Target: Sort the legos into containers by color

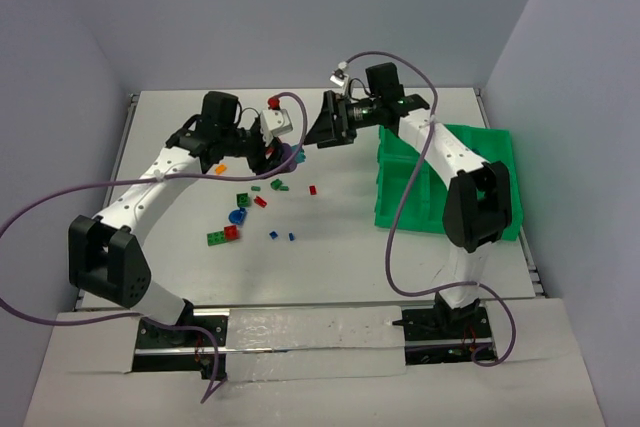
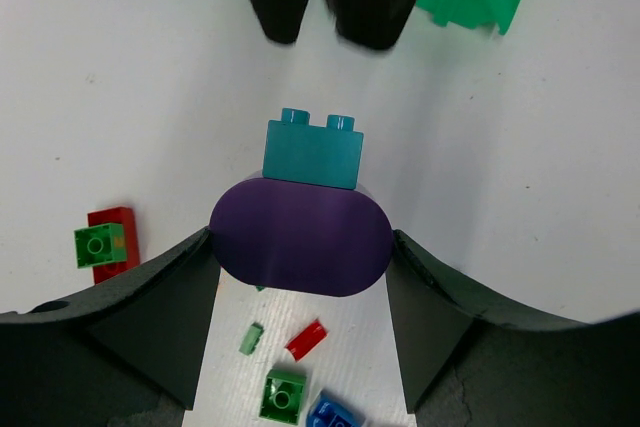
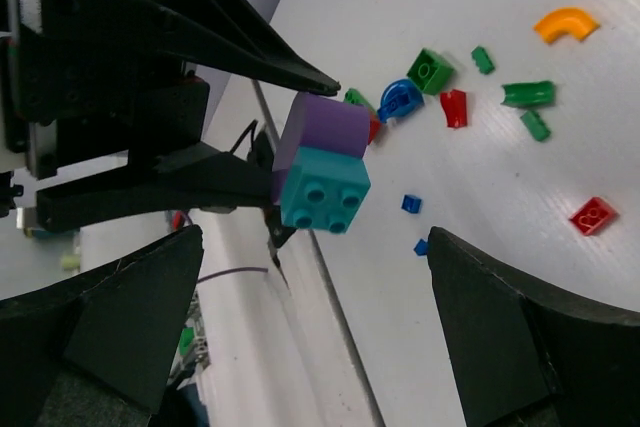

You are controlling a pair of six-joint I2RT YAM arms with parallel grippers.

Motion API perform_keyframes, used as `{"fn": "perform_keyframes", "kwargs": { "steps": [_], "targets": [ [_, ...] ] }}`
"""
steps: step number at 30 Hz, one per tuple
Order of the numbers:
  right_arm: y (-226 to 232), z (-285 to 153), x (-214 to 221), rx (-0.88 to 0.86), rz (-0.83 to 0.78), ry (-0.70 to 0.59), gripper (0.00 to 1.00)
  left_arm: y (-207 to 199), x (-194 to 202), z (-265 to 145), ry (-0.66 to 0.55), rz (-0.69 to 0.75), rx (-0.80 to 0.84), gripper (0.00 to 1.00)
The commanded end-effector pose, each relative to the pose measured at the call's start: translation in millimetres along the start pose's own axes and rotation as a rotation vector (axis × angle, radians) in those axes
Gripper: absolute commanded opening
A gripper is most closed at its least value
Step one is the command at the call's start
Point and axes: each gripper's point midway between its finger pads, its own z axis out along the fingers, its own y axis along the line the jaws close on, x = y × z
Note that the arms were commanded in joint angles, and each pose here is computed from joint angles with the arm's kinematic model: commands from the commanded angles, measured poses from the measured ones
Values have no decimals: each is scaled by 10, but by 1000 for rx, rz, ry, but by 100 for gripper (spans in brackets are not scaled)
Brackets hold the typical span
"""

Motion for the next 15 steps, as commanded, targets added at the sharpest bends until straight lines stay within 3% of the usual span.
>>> {"fn": "perform_keyframes", "kwargs": {
  "steps": [1, 8, 15],
  "targets": [
    [192, 117, -11, -77, -25, 22, 100, -79, -318, -53, -69, 27, 3, 20],
    [174, 248, 134, -114, 30, 75, 90, -91, -372, -58, -81, 33, -3, 18],
    [201, 283, 197, -186, 112, 96, 56, -24, -382, -49, -79, 41, -40, 14]
  ]
}}
